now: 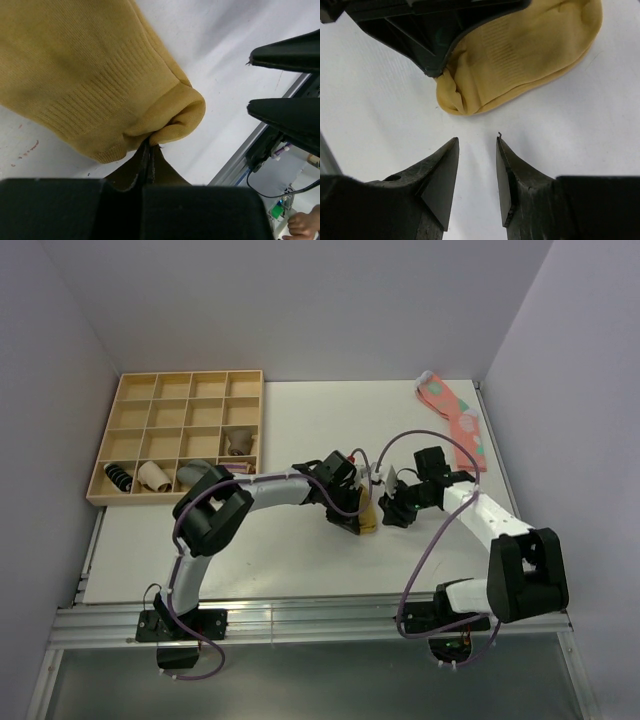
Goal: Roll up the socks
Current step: Adjust the sock at the center of the board.
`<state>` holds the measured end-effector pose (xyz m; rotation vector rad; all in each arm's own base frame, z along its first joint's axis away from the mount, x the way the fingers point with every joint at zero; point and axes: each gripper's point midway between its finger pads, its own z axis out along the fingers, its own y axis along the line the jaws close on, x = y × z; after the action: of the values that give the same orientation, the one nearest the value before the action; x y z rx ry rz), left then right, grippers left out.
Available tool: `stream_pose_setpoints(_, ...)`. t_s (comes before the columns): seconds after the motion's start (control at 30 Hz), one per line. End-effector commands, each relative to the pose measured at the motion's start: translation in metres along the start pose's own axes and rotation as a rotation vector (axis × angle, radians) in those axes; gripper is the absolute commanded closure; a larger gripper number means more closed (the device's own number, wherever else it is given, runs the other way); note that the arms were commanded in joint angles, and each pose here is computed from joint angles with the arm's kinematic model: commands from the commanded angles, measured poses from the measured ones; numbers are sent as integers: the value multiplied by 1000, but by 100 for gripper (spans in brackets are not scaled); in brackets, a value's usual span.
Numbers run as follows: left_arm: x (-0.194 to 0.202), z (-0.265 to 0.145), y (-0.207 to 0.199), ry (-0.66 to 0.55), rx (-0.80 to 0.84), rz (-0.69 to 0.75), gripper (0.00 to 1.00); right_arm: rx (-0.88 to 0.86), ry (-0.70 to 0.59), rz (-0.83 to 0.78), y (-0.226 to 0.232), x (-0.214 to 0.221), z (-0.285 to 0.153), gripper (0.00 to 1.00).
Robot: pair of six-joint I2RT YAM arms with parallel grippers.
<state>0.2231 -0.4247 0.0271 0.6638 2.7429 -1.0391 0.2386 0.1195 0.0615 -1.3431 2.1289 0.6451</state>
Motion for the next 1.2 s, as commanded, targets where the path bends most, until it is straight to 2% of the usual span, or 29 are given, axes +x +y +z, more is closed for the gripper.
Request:
stream_pose_setpoints(0.0, 1, 4, -2, 40, 28, -44, 100, 78, -47, -200, -5, -22, 3, 57)
stream_pose_setpoints(0.3, 1, 9, -1, 61, 61, -66, 100, 28, -125, -333, 20, -40, 8, 58)
stream_pose_setpoints(0.67, 4, 14, 2, 83, 86, -95, 100, -42, -63, -456, 45, -24, 34, 58)
stream_pose_setpoints(1.17, 5, 16, 7, 102, 64, -97, 100, 91, -93, -564, 30, -36, 36, 59)
